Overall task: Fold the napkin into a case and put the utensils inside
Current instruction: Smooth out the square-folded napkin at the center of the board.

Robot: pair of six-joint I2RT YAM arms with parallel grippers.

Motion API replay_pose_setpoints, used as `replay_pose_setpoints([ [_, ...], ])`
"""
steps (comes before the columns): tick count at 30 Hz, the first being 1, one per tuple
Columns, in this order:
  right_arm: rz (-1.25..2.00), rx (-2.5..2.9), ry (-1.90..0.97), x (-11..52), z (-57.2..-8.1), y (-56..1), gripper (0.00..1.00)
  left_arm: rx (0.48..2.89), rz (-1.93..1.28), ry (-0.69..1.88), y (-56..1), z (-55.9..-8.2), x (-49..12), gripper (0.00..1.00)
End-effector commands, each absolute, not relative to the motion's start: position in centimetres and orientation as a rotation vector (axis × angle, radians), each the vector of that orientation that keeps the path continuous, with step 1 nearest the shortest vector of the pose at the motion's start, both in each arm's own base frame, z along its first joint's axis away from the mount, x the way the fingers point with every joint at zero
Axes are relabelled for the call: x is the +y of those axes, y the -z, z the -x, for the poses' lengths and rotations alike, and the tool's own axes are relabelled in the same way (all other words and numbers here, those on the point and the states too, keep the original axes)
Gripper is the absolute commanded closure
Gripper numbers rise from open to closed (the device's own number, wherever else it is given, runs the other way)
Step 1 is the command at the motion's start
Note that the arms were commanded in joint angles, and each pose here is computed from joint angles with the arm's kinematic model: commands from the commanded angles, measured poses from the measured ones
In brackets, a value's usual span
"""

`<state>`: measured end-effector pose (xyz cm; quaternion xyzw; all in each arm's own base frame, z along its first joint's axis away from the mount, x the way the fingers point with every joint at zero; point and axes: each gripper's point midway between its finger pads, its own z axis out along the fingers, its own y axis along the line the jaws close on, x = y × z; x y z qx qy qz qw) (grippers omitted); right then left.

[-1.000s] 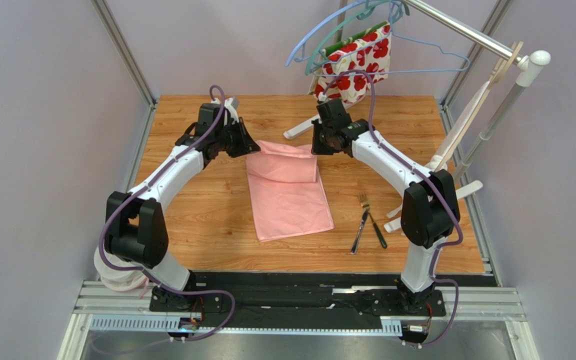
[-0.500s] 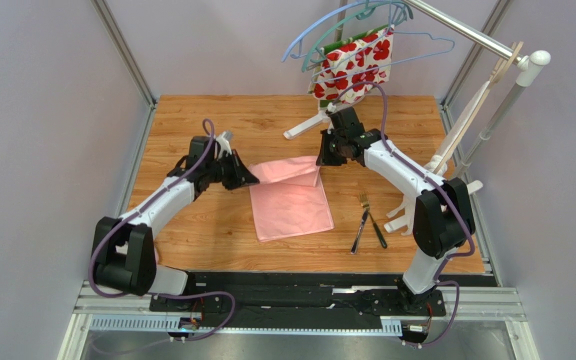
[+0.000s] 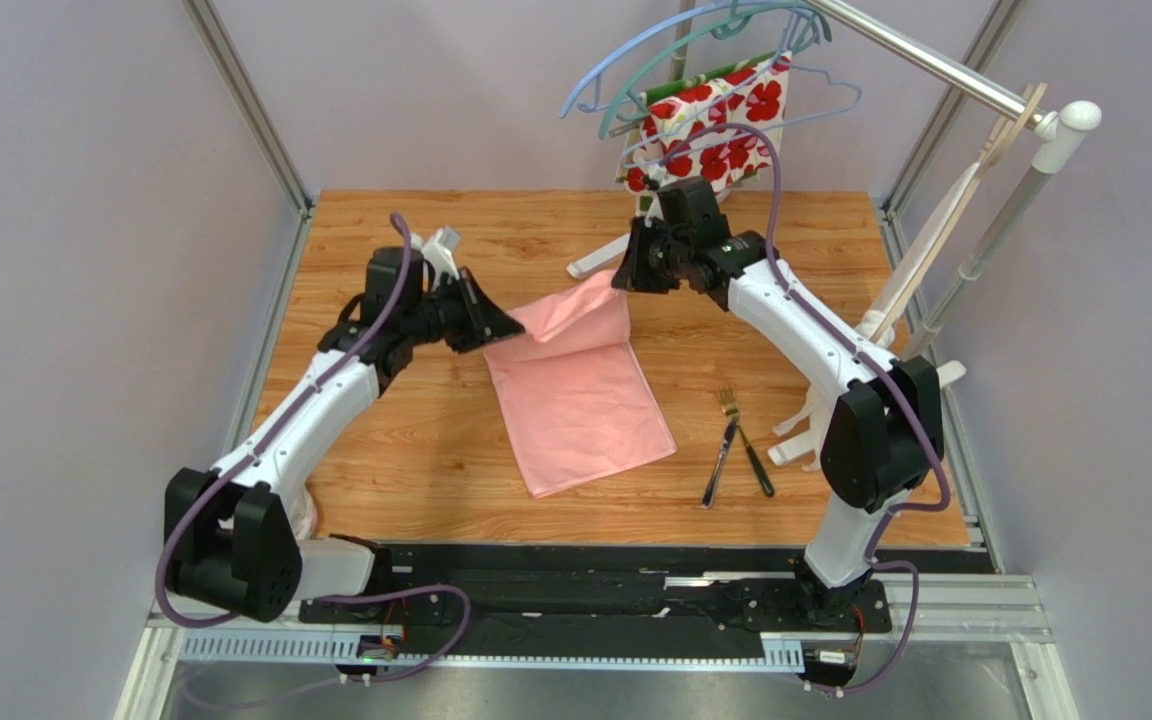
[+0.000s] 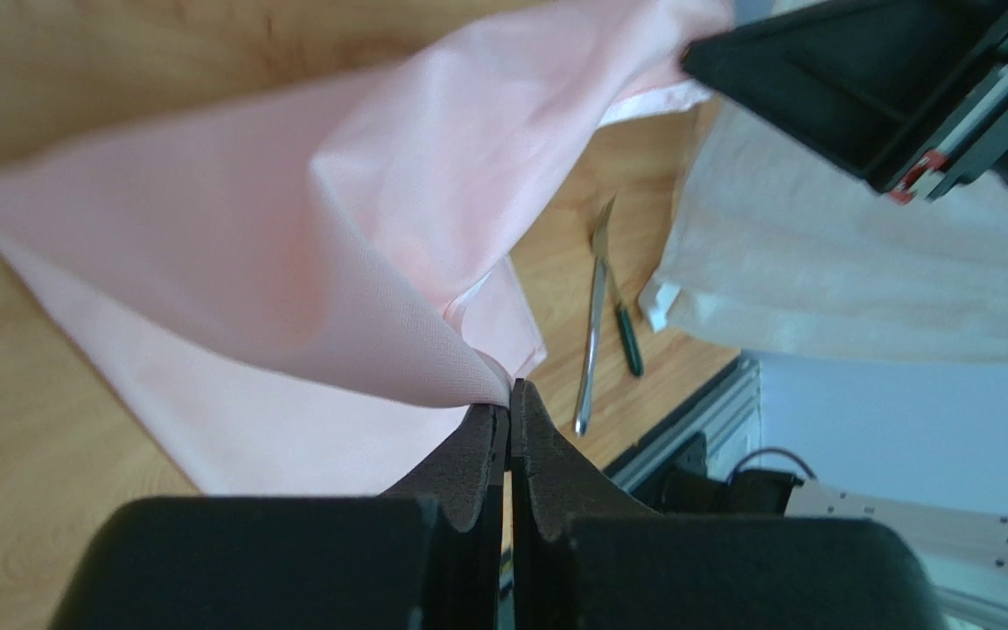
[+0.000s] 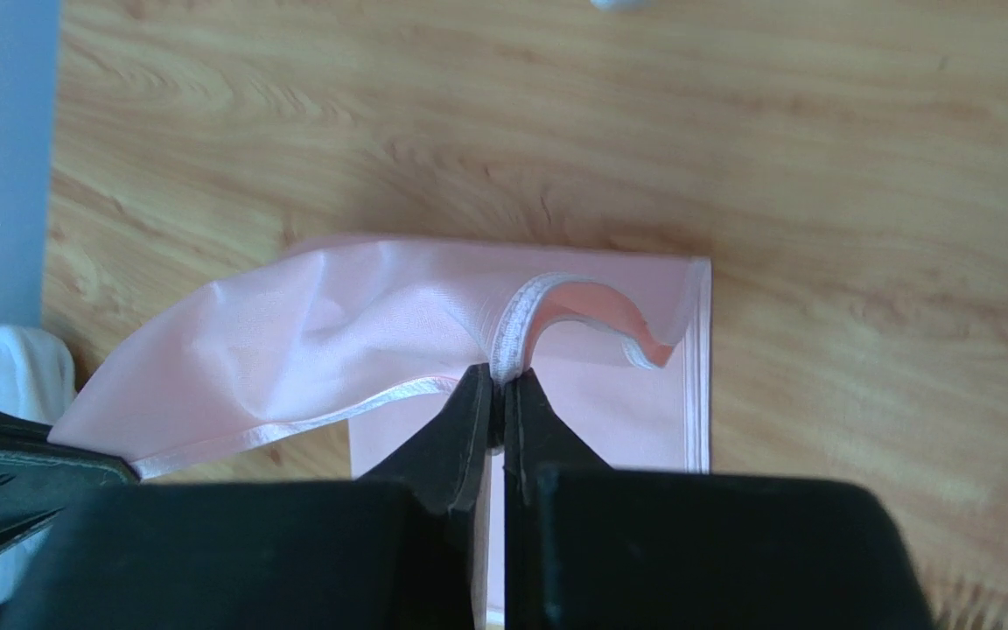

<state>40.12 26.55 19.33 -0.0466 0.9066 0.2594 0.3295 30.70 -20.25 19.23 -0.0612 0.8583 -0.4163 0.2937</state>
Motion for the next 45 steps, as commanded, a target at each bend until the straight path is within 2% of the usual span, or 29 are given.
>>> replay_pose_setpoints([
  [1, 0.131, 2.171, -0.687, 27.8, -44.1, -25.2, 1.0, 2.163, 0.132, 1.041, -23.5, -35.1, -19.2, 1.0],
  [8, 0.155, 2.125, -0.697, 28.7, -45.8, -25.6, 1.0, 2.147, 0.186, 1.0, -24.2, -38.9, -17.8, 1.0],
  [14, 0.171, 2.161, -0.709, 28.8, -45.1, -24.1, 1.0, 2.193, 0.189, 1.047, -22.3, -38.6, -18.2, 1.0],
  [21, 0.189, 2.243, -0.717, 27.7, -42.1, -21.4, 1.0, 2.219, 0.192, 1.234, -21.1, -33.1, -19.6, 1.0],
  [27, 0.187, 2.333, -0.736, 26.4, -38.3, -19.7, 1.0, 2.335, 0.206, 1.271, -17.3, -27.0, -21.3, 1.0],
  [32, 0.185, 2.466, -0.754, 25.0, -33.7, -15.5, 1.0, 2.41, 0.253, 1.32, -13.7, -23.1, -23.2, 1.0],
  [38, 0.194, 2.552, -0.741, 23.4, -30.2, -12.5, 1.0, 2.542, 0.209, 1.336, -10.4, -20.0, -26.3, 1.0],
  [45, 0.176, 2.657, -0.667, 21.4, -27.5, -9.3, 1.0, 2.579, 0.209, 1.368, -8.6, -18.6, -27.3, 1.0],
])
